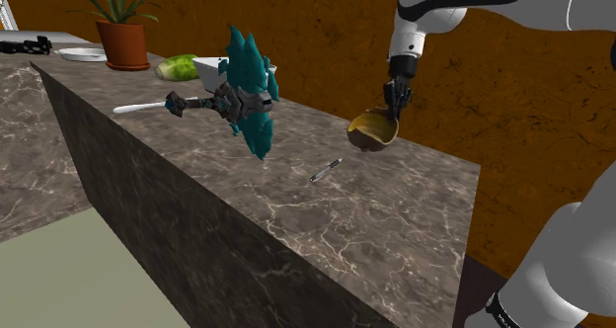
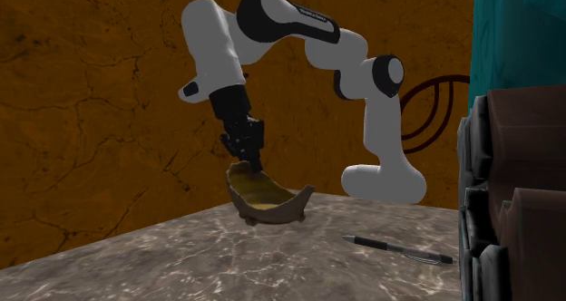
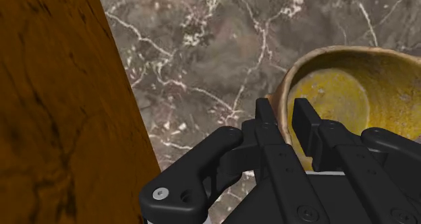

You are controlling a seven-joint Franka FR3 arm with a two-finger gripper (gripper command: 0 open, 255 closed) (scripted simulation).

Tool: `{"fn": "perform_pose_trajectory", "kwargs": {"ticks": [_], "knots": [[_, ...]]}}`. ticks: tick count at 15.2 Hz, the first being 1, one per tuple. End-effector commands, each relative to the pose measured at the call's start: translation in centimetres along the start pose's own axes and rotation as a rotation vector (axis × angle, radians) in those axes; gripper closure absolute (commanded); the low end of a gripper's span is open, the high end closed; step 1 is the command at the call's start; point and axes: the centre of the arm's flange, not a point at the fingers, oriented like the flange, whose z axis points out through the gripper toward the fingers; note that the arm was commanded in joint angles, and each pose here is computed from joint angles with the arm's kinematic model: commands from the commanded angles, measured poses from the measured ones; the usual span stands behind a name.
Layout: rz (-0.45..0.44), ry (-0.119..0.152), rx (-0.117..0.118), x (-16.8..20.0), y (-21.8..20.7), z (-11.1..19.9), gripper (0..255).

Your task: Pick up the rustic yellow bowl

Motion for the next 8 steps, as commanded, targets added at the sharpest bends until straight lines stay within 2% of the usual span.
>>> {"fn": "perform_pose_trajectory", "kwargs": {"ticks": [1,6,8], "knots": [[0.014,0.141,-0.014,0.2,0.6,-4.3,255],[0.014,0.141,-0.014,-0.4,0.1,-6.8,255],[0.014,0.141,-0.014,-0.4,0.1,-6.8,255]]}}
